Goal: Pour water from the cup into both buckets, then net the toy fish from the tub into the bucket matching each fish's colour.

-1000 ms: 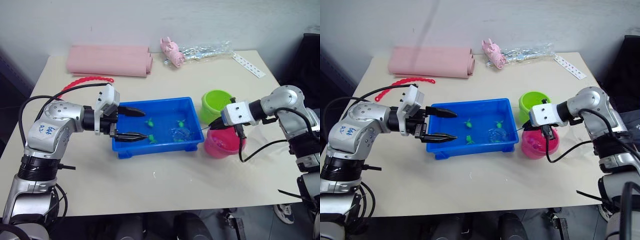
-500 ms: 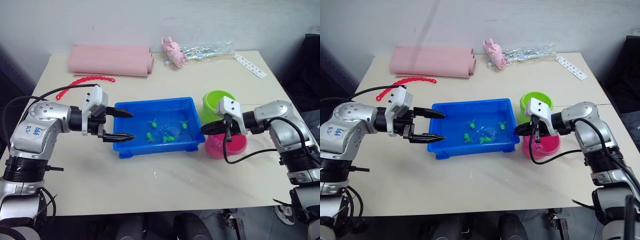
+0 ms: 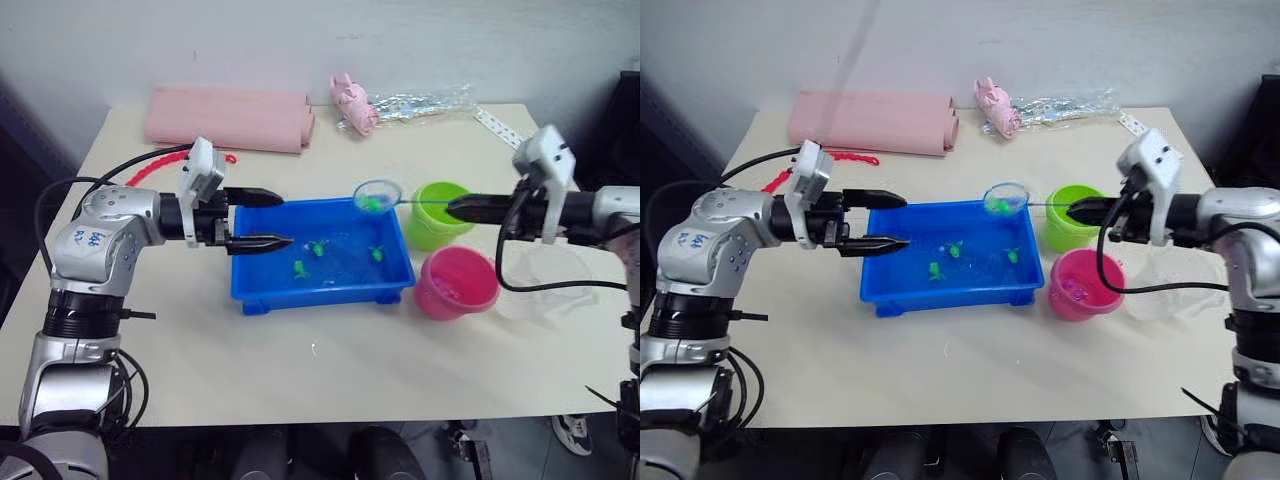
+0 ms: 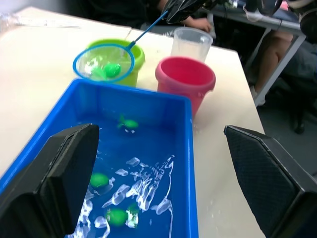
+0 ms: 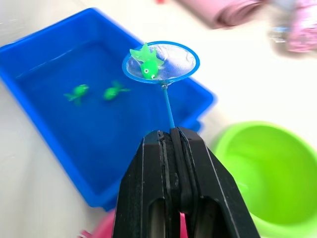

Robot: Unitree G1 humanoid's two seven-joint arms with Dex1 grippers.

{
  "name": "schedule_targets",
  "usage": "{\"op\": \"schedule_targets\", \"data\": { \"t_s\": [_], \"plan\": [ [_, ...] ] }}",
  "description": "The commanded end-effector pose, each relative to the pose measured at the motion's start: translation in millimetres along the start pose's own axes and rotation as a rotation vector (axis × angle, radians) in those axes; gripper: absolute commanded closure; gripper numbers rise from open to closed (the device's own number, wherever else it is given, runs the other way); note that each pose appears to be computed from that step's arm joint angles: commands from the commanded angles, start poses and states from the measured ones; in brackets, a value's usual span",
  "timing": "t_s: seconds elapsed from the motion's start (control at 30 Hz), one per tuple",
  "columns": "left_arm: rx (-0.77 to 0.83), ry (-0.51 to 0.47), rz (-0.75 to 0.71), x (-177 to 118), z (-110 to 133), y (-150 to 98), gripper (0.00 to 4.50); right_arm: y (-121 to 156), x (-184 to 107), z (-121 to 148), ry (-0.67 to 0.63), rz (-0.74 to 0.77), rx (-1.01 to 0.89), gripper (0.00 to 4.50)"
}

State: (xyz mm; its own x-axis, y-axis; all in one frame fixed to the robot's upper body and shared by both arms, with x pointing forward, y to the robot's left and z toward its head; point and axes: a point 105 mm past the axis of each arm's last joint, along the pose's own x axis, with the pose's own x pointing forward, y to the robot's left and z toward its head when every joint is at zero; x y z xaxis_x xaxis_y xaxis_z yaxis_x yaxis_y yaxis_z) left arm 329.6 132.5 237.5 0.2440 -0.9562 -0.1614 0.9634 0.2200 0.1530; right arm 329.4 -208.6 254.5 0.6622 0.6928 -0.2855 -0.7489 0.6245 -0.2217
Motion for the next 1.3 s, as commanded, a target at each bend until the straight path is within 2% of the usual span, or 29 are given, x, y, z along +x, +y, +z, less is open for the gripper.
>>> {"op": "schedule_targets", "data": {
  "t_s": [0.03,0.1,0.3,0.43,0.6,0.77,1.07,1.2,1.3],
  "plan": [
    [0.067,-0.027,-0.012,5.2,13.5,4.2,0.07,-12.6,-32.7,13.5,-0.016,-0.148,-0.091,4.50],
    [0.075,-0.031,-0.017,6.9,14.7,5.6,0.07,-15.3,-39.1,12.0,0.001,-0.181,-0.121,4.50],
    [0.103,-0.035,-0.042,14.0,18.7,8.8,0.07,-35.5,-57.8,6.2,0.102,-0.361,-0.383,4.50],
    [0.122,-0.038,-0.051,16.9,22.2,10.3,0.07,-38.8,-52.2,0.4,0.216,-0.383,-0.770,4.50],
    [0.133,-0.042,-0.059,17.8,25.5,10.4,0.07,-27.3,-38.2,-18.3,0.414,-0.213,-1.443,4.50],
    [0.140,-0.045,-0.066,18.7,26.2,8.8,0.07,-32.4,-33.0,-16.3,0.412,-0.189,-1.744,4.50],
    [0.143,-0.047,-0.060,18.0,25.2,8.6,0.07,-44.5,-43.5,1.6,0.419,-0.187,-1.864,4.50],
    [0.143,-0.049,-0.059,19.0,24.5,7.9,0.07,-28.2,-32.7,-15.3,0.381,-0.044,-1.887,4.50],
    [0.146,-0.049,-0.052,17.8,25.5,9.0,0.07,-44.9,-35.8,-8.2,0.435,-0.109,-1.870,4.50]
  ]
}}
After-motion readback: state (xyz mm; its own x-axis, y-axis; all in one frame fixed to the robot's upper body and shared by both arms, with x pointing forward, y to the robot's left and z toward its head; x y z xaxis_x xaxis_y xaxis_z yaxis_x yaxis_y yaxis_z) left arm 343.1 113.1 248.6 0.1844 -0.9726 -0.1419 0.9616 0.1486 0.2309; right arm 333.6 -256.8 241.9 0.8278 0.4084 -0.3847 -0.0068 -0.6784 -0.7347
